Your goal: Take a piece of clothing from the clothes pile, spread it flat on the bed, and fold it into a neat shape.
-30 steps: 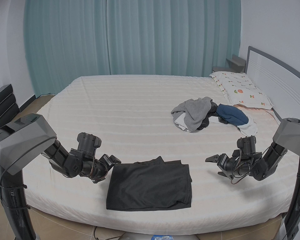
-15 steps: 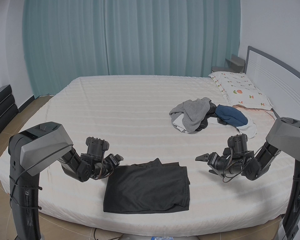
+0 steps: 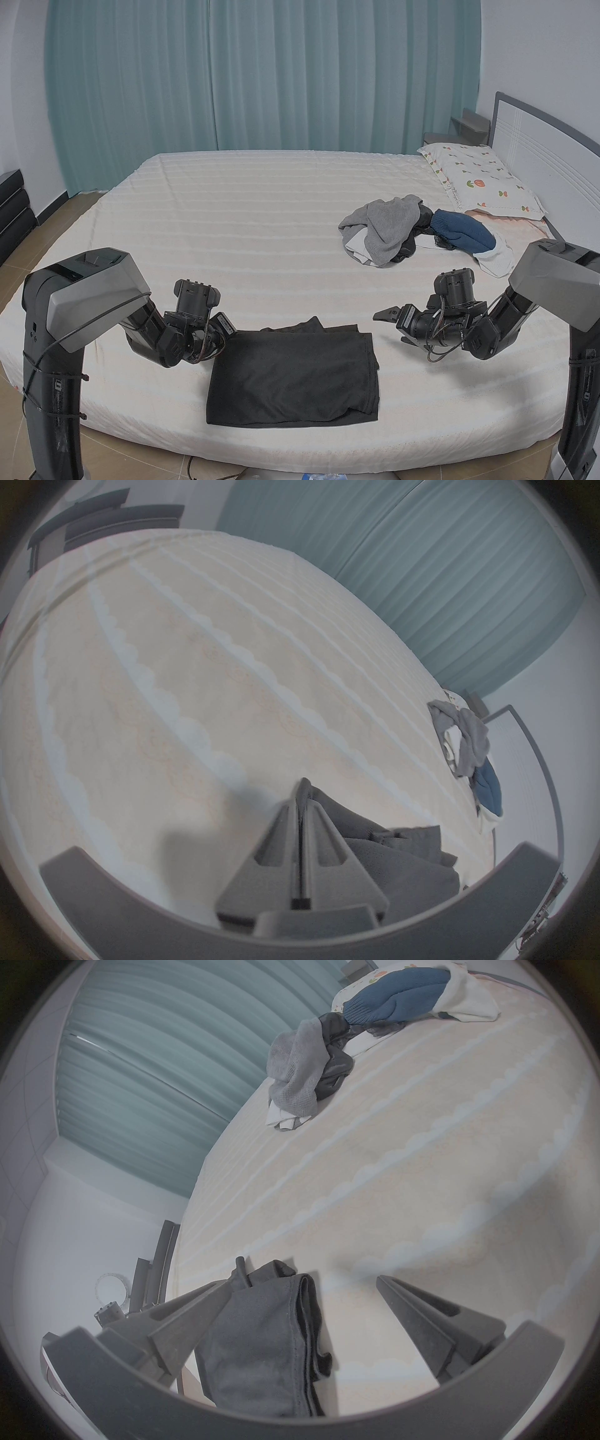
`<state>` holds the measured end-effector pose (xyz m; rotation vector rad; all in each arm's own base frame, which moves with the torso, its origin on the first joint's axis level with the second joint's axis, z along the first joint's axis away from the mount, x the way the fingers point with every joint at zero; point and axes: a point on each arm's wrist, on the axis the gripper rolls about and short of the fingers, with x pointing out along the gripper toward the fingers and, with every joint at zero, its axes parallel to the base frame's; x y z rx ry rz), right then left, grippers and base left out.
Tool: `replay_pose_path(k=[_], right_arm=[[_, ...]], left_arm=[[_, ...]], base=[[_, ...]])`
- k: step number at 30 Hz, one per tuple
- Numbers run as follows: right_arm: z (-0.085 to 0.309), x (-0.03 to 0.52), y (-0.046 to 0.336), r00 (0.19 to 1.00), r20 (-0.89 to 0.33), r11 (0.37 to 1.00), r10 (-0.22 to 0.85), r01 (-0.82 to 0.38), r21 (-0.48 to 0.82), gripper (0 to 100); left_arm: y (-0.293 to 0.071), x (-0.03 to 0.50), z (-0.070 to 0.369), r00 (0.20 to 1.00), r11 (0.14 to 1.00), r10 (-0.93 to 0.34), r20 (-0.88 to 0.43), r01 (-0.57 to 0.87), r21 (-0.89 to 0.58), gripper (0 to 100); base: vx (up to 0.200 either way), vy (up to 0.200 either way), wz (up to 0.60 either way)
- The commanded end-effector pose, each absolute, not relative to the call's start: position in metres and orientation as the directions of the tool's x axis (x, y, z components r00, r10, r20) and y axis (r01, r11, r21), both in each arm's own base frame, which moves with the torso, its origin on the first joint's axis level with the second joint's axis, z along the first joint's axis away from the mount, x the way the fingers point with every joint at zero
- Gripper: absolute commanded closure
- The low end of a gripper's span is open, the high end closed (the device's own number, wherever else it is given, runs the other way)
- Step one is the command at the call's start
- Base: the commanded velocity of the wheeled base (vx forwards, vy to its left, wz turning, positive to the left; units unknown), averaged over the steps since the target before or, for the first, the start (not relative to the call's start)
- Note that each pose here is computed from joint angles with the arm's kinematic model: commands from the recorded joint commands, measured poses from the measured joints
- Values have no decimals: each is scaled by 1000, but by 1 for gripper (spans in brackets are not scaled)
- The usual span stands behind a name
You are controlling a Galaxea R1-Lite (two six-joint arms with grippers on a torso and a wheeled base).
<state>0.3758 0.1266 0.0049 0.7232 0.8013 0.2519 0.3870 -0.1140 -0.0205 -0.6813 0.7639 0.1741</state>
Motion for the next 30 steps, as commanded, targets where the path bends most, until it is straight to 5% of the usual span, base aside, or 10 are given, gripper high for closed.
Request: replay_pose_path(k=[1, 14, 15, 30], right_arm=[[-11, 383, 138, 666, -578, 751, 472, 40, 659, 0], [-16, 394, 165, 658, -587, 775, 472, 8, 631, 0], [-17, 394, 165, 657, -589, 776, 471, 7, 630, 100], [4, 399, 157, 697, -553, 784, 456, -20, 621, 100]], left_arm=[[-112, 386, -21, 720, 773, -79, -689, -392, -498, 100], [-112, 386, -21, 720, 756, -77, -690, -409, -511, 100], [-112, 386, -21, 720, 756, -77, -690, -409, -511, 100], [-112, 386, -22, 719, 756, -77, -691, -410, -510, 100]], base=[[0, 0, 0], [0, 0, 0], [0, 0, 0], [0, 0, 0]])
